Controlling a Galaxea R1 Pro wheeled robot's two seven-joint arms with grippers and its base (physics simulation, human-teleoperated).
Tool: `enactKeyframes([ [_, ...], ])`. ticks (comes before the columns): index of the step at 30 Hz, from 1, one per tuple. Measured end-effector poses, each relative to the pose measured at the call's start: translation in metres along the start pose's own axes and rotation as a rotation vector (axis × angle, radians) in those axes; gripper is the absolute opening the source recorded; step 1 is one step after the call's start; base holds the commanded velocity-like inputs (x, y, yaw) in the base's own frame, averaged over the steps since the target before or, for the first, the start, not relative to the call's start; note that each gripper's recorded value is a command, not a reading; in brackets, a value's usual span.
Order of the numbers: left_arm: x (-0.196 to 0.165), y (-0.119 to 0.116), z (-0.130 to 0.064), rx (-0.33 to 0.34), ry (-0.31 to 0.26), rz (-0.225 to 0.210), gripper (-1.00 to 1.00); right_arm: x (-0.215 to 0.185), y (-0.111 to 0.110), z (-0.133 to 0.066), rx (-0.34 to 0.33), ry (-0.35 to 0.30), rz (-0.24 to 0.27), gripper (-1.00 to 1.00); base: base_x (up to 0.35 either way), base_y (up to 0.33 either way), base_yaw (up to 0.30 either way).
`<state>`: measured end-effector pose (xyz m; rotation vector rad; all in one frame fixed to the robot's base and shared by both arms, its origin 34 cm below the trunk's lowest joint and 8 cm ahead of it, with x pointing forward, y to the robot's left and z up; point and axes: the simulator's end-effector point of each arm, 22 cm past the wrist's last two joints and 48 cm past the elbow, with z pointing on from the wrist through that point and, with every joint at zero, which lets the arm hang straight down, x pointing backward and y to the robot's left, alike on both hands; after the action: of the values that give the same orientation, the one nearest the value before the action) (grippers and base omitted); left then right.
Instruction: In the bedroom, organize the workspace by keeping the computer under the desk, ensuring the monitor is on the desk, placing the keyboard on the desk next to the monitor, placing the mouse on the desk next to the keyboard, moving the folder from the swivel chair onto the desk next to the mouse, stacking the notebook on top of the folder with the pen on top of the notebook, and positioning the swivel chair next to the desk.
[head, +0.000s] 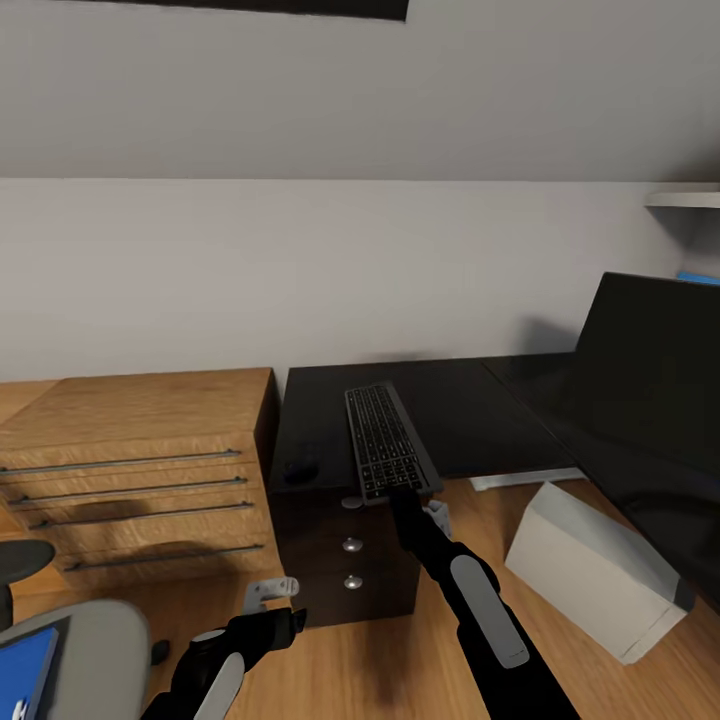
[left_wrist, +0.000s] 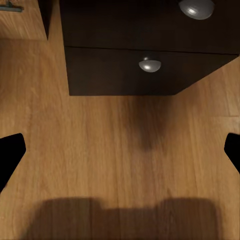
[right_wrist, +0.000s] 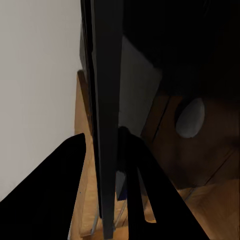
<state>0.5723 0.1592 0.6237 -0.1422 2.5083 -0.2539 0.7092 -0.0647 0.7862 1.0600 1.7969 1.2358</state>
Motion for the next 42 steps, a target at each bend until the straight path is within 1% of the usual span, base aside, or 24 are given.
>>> enactKeyframes([
  [1,0.000,0.000,0.000,-0.001,0.000,0.000,1.00,0.002,-0.008,0.001,0.017,0.004,0.001,-1.00,0.119,0.000,0.000],
  [4,0.000,0.000,0.000,0.000,0.000,0.000,1.00,0.002,-0.010,0.001,0.020,0.005,0.007,-1.00,0.118,0.000,0.000],
  [12,0.000,0.001,0.000,0.000,0.000,0.001,1.00,0.002,-0.011,0.001,0.021,0.007,0.026,-1.00,0.025,0.000,0.000],
  [22,0.000,0.001,0.000,-0.001,0.000,0.001,1.00,0.000,-0.012,0.001,0.022,0.005,0.033,-1.00,0.000,0.000,0.000],
  [24,0.000,0.000,0.000,-0.001,0.000,0.001,1.00,0.001,-0.011,0.001,0.018,0.011,0.057,-1.00,0.000,0.000,0.000],
  [25,0.000,0.000,0.000,0.000,0.000,0.001,1.00,0.002,-0.010,0.001,0.013,0.017,0.084,-1.00,0.000,0.000,0.000],
  [26,0.000,0.000,0.000,0.000,0.000,0.001,1.00,0.002,-0.009,0.001,0.009,0.019,0.099,-1.00,0.000,0.000,0.000],
  [28,0.000,0.000,0.000,0.000,0.000,0.001,1.00,0.002,-0.004,0.000,-0.008,0.026,0.152,-1.00,0.000,0.000,0.000],
  [31,0.000,0.000,0.000,0.000,-0.001,0.001,1.00,0.001,0.000,-0.001,-0.022,0.033,0.195,-1.00,0.000,0.000,0.000],
  [36,0.000,0.000,0.000,-0.002,0.000,0.001,1.00,0.000,0.001,-0.001,-0.026,0.036,0.206,-1.00,0.000,0.000,0.000],
  [42,0.000,0.001,0.000,-0.005,-0.001,0.001,1.00,0.000,0.001,-0.002,-0.026,0.035,0.206,-1.00,0.095,0.000,0.000],
])
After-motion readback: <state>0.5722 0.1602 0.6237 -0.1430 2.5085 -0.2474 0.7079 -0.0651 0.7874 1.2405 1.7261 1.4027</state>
